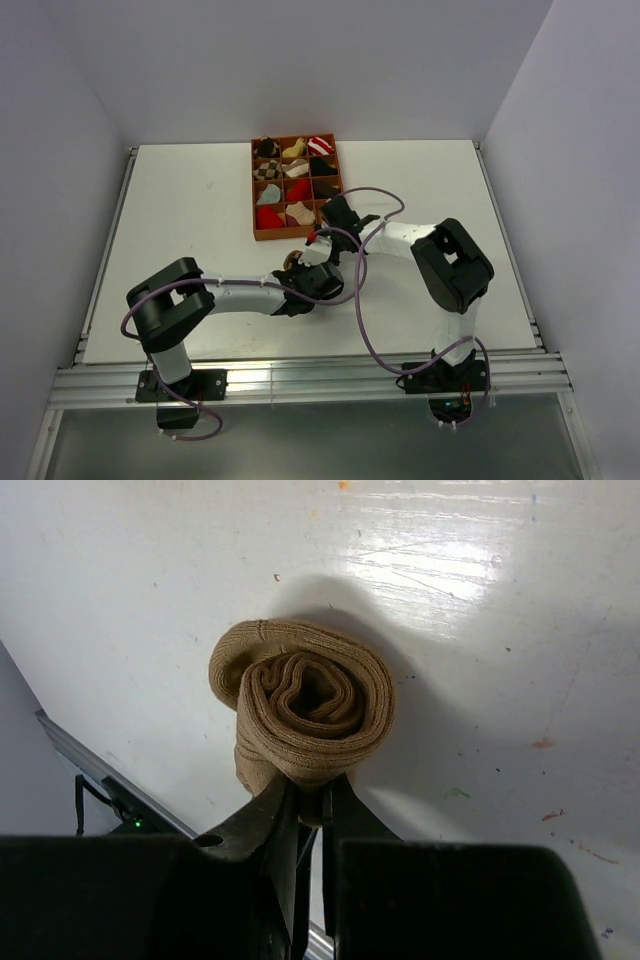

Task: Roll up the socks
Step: Roll the sock at the center of the board.

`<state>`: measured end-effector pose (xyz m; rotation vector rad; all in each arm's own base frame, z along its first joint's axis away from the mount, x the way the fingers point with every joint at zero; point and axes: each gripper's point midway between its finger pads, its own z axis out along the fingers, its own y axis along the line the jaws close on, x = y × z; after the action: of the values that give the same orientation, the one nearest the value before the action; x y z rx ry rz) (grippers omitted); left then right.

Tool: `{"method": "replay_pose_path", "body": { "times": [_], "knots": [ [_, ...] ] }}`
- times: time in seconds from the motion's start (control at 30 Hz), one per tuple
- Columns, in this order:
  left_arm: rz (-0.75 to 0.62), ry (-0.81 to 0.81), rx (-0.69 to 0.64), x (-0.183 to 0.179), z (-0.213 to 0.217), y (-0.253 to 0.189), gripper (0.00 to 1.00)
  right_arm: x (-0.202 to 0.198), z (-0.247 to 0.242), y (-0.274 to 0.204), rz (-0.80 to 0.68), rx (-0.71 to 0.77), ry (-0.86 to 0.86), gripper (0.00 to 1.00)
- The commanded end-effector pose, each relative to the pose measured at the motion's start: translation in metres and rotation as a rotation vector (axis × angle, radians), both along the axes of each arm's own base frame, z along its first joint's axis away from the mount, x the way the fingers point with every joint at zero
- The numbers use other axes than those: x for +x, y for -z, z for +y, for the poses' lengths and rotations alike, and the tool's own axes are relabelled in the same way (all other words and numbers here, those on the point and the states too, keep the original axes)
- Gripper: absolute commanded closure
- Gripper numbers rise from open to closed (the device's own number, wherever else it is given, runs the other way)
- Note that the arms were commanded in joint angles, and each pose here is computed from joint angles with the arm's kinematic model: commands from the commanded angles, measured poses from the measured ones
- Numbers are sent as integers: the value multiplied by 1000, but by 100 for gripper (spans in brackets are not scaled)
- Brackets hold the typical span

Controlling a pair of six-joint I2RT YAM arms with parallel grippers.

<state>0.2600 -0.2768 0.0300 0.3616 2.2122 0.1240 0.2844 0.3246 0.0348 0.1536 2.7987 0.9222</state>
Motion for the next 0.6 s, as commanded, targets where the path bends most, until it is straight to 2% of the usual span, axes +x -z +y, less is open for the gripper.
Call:
{"method": "replay_pose_path", "body": {
  "times": [0.0, 0.07, 0.17, 0.2, 0.27, 0.3, 0.43, 0.57],
  "knots": [
    [147, 41, -22, -17, -4, 32, 99, -31, 3, 12, 77, 17, -52, 92],
    [204, 57, -83, -22, -5, 31, 99, -24, 9, -2, 20, 77, -40, 84],
    [330, 68, -216, -28, -6, 29, 99, -21, 3, -11, -31, 128, 10, 61],
    [346, 39, -260, -19, 2, 24, 99, -20, 0, -13, -38, 132, 31, 57],
    [447, 75, -348, -28, -2, 24, 99, -10, -4, -27, -105, 174, 86, 48],
    [458, 43, -397, -19, 4, 19, 99, -6, -7, -32, -130, 183, 103, 46],
    [608, 47, -571, -26, 5, 15, 99, 4, -14, -62, -262, 244, 156, 38],
    [709, 13, -733, -24, 9, 9, 99, 4, -16, -66, -292, 267, 173, 35]
  ]
}}
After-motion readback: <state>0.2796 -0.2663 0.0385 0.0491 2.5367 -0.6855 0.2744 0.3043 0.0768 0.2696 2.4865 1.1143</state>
